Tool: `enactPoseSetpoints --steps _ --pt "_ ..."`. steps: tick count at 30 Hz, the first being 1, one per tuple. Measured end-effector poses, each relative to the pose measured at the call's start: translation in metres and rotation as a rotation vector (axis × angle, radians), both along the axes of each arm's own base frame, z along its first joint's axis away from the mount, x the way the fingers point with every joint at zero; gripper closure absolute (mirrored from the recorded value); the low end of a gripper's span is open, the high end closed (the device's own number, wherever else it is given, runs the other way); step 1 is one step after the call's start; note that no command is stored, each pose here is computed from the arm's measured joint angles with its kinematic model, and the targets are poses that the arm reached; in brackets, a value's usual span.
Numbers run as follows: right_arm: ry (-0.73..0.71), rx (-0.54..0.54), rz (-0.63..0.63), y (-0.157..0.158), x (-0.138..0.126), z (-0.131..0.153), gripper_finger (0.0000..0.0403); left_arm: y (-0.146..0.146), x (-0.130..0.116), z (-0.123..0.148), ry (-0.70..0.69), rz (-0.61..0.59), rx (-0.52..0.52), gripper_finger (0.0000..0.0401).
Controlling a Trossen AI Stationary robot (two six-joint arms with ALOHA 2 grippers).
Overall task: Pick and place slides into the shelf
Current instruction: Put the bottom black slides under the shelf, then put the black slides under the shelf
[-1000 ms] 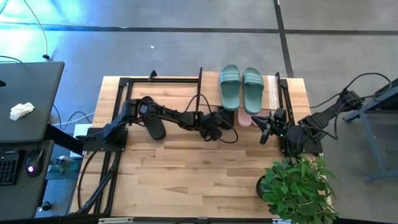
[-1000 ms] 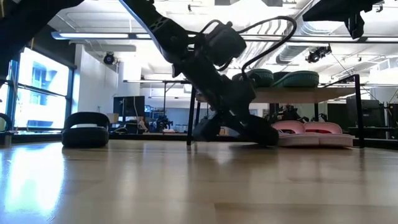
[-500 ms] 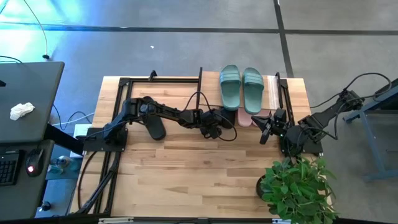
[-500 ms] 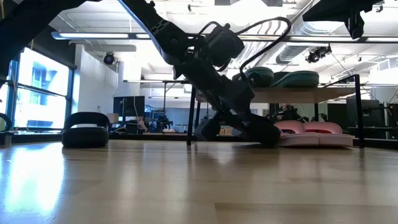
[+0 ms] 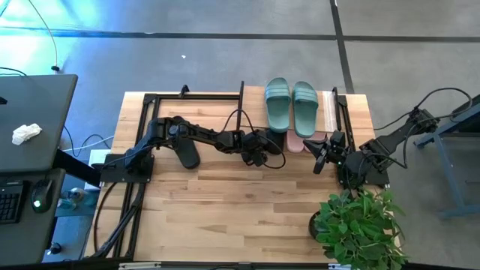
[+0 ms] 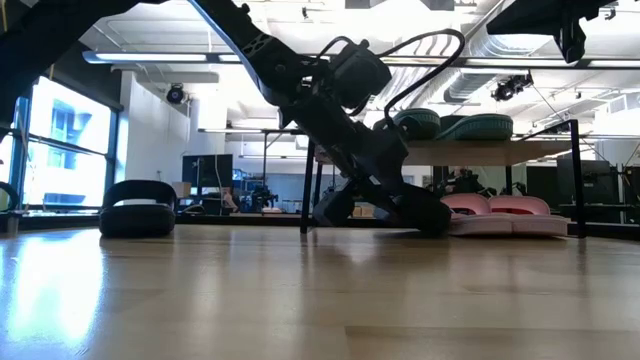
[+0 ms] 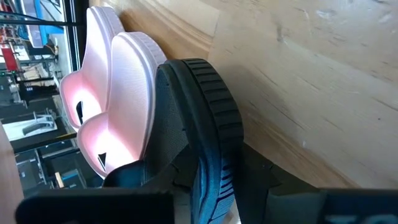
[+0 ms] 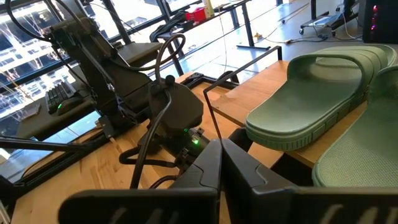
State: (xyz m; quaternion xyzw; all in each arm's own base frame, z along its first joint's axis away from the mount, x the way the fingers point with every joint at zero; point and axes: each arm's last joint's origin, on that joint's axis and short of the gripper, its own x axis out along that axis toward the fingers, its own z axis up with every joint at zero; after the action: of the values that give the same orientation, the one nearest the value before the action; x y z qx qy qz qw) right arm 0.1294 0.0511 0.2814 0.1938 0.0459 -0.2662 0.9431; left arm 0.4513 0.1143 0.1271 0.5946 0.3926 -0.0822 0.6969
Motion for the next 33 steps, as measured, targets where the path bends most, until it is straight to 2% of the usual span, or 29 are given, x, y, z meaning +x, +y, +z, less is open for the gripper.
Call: enactPoseSetpoints --steps 4,20,28,33 --pt "0.0 0.001 0.001 0.0 0.0 0.0 0.0403 0.0 0.0 0.0 0.0 0.003 0.002 0.032" --pt "-0.003 0.007 0.001 0.0 0.0 0.0 0.0403 -0.003 0.006 0.008 -0.032 0.04 -0.024 0.0168" --pt "-0.006 0.014 0.0 0.0 0.0 0.0 0.0403 -0.002 0.007 0.021 0.092 0.041 -0.06 0.0135" --pt "-0.006 0.014 0.0 0.0 0.0 0.0 0.0403 -0.001 0.008 0.022 0.071 0.079 -0.075 0.0135"
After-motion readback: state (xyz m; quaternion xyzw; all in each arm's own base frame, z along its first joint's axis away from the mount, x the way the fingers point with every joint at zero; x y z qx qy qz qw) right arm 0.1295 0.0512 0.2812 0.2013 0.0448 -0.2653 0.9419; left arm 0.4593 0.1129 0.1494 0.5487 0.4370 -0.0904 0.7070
